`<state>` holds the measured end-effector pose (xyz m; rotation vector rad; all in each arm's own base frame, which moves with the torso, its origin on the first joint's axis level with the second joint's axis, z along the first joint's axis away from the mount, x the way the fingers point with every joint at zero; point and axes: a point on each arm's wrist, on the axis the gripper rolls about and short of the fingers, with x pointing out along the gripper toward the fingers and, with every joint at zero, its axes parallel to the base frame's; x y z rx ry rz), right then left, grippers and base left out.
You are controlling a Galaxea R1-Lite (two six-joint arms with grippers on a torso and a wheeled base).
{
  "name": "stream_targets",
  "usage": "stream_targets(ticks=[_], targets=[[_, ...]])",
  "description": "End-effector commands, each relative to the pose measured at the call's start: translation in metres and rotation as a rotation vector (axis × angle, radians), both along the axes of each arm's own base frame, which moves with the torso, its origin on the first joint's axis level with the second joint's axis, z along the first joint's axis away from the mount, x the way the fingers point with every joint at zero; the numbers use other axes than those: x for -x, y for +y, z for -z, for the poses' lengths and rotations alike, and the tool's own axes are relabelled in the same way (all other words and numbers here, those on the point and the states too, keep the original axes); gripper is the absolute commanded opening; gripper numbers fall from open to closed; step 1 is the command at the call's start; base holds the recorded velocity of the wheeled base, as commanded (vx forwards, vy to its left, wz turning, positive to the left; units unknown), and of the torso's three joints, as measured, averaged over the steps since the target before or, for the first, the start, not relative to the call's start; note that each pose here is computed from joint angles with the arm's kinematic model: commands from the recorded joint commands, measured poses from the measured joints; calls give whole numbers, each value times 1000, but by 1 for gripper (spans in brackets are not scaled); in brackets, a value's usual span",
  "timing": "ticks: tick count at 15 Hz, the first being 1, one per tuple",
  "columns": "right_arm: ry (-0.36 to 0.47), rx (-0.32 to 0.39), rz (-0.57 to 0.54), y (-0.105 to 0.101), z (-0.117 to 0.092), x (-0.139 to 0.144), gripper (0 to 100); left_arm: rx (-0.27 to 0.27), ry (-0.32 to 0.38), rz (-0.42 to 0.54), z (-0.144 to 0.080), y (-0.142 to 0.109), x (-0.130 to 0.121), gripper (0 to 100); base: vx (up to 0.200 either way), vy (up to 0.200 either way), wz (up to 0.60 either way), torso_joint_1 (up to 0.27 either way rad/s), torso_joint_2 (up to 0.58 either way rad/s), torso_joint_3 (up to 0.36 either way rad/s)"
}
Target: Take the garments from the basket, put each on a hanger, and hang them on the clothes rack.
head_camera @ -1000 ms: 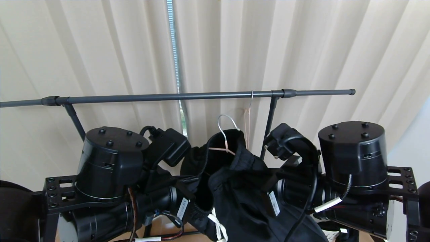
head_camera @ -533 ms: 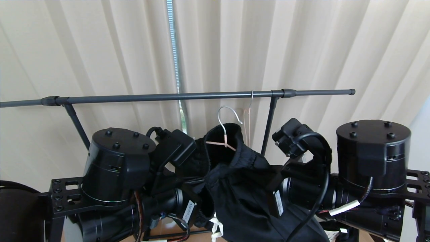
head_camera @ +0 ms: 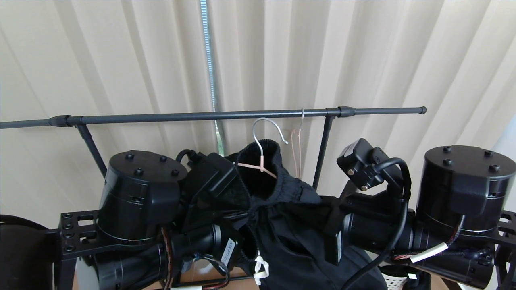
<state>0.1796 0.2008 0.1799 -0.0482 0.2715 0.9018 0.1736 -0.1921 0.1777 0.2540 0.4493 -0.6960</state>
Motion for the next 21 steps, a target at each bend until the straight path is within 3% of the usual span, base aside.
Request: stream_targets(ticks=[1, 2, 3, 9, 13, 15, 21], targets=[[2, -3, -10, 0, 0, 0, 0, 1, 0, 0, 0, -1, -1, 0, 0, 0, 0, 0, 0, 0], [2, -7, -22, -1, -1, 0, 0, -3, 1, 1, 1, -2, -2, 0, 0, 0, 0, 0, 0, 0], [1, -10, -27, -1, -1, 0, 0, -4, 2, 1, 1, -3, -3, 100, 0, 0, 0, 0, 0, 0], [-8, -47, -95, -4, 0, 2, 0, 7, -15, 30, 2, -9, 2, 100, 0, 0, 0, 0, 0, 0], [14, -69, -122, -22, 1, -17, 0, 10, -54, 73, -5, 8, 25, 100, 0, 0, 0, 0, 0, 0], [42, -76, -141, -34, 6, -29, 0, -28, -97, 109, -5, 23, 37, 100, 0, 0, 0, 0, 0, 0], [119, -80, -200, -46, 23, -50, 0, -12, -144, 105, -12, 43, 50, 100, 0, 0, 0, 0, 0, 0]])
